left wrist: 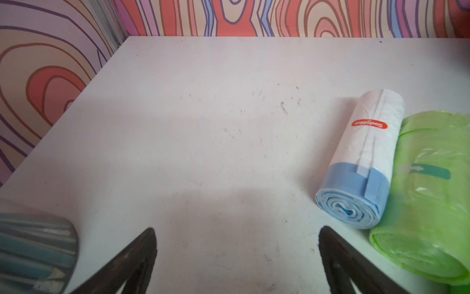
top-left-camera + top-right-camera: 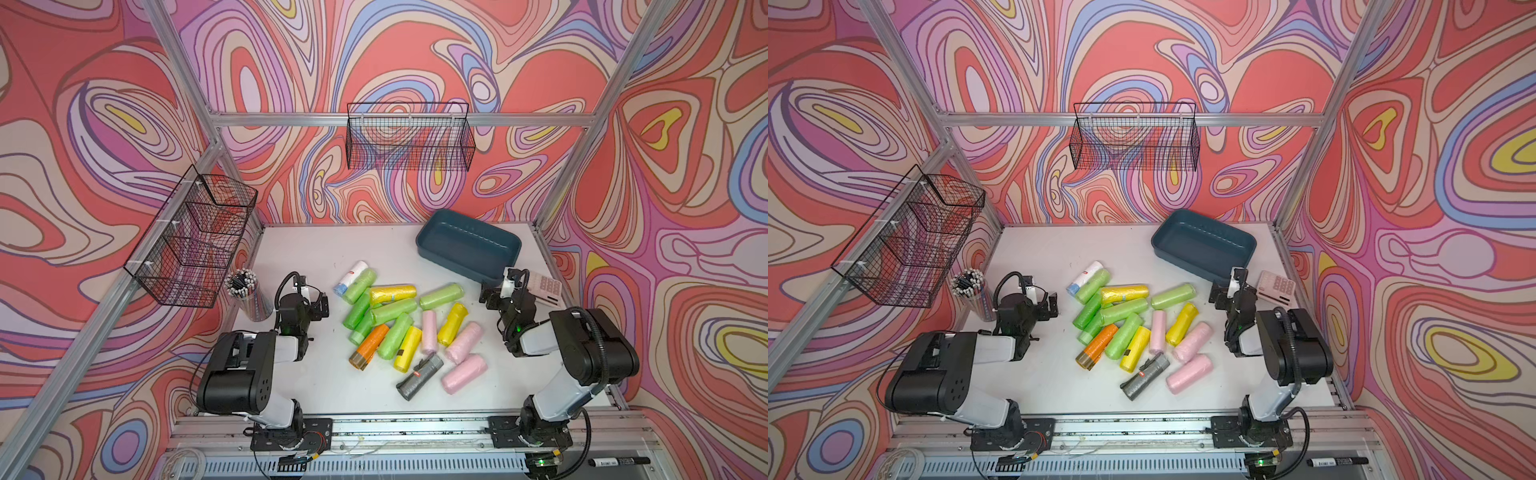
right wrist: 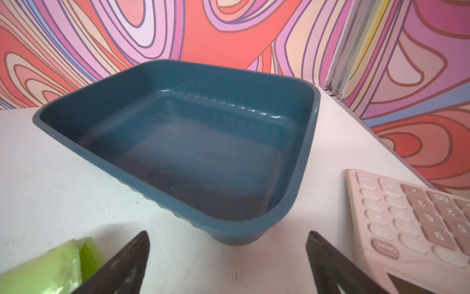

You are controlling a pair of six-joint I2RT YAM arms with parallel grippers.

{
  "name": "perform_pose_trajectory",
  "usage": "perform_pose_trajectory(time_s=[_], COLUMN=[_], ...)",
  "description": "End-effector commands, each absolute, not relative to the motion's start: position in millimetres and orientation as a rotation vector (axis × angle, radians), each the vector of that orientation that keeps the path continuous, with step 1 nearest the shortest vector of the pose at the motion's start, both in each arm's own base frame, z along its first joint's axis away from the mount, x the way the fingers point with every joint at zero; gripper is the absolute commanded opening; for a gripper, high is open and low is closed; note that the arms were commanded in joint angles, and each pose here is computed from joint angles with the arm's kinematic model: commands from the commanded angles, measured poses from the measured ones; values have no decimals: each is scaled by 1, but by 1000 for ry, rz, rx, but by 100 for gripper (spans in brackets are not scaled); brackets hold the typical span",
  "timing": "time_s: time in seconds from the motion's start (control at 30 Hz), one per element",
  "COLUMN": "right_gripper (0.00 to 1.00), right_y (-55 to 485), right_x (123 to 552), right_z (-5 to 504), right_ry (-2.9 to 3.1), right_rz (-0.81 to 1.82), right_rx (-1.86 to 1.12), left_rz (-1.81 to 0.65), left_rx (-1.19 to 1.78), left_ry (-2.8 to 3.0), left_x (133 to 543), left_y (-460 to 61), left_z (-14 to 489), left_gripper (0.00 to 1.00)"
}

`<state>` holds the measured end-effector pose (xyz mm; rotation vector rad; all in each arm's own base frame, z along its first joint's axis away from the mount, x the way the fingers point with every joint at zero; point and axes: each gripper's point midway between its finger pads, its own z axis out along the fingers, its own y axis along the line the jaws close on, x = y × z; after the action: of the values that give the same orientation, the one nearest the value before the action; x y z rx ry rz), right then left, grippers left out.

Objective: Put the roll of trash bags into the storage box
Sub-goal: Pick up the roll of trash bags from the center of the board.

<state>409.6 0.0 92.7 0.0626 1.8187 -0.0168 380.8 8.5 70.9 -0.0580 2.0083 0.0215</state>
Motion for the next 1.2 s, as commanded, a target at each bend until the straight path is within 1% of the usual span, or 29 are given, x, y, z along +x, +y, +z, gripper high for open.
perform_pose_trajectory(time_s=[0.0,0.93,1.17], right_gripper=[98,98,98], right_y=[1,-2,-2], right_x=[417,418,417], right_z=[106,106,108], right_ry=[1760,1765,1755], right_rz=[-39,-53,-59], right_rx=[44,57,60], left_rz=[14,10,41], left_rx=[-21,-25,-19], left_ry=[1936,1944,1935], left_x=[394,394,391], left_y=[3,4,3], left_z=[89,88,97], left_gripper=[100,100,100])
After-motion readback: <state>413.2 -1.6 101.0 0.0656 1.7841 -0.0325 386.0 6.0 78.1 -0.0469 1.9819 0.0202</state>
